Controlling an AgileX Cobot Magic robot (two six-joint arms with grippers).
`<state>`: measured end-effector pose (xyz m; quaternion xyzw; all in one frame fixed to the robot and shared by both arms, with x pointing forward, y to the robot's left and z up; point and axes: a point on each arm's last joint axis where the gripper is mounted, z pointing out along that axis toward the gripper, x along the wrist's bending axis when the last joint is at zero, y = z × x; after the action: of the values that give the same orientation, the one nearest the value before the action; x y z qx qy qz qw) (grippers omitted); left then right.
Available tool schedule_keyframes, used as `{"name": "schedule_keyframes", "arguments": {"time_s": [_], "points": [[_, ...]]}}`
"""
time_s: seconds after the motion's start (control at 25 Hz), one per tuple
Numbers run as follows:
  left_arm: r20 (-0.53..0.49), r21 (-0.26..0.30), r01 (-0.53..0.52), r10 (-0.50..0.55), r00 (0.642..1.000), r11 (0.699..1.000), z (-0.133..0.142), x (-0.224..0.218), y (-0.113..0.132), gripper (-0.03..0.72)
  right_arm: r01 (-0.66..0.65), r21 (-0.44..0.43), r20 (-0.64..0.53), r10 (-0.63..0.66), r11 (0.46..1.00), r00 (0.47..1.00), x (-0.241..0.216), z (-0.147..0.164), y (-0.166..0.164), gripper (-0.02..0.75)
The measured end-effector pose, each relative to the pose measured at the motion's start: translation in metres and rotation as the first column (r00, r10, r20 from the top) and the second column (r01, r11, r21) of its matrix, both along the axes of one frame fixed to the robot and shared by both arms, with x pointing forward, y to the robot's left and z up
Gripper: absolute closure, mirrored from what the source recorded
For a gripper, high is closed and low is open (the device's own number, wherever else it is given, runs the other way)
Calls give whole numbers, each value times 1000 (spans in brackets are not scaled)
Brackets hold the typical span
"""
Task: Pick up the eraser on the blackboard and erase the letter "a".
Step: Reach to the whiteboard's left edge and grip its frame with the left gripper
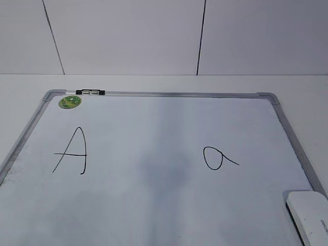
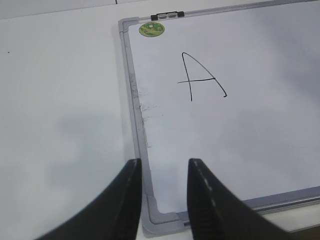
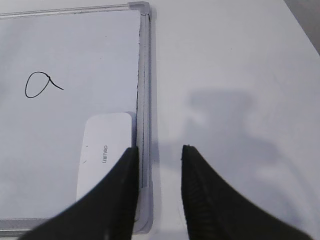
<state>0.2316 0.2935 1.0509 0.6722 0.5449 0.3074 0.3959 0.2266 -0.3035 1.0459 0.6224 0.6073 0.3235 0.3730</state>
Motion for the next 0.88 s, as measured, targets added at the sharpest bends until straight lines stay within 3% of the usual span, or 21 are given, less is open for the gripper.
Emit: {"name": "schedule_keyframes", "arguments": {"time_s": [0.68,0.88], "points": [[0,0,0,0,1000,1000,0,0,0,454,0,0,-6,0,1000,1000,-1,0,0,500],[0,0,0,0,1000,1000,0,0,0,454,-10,21,-83,12,1000,996,7,2,2,500]]}}
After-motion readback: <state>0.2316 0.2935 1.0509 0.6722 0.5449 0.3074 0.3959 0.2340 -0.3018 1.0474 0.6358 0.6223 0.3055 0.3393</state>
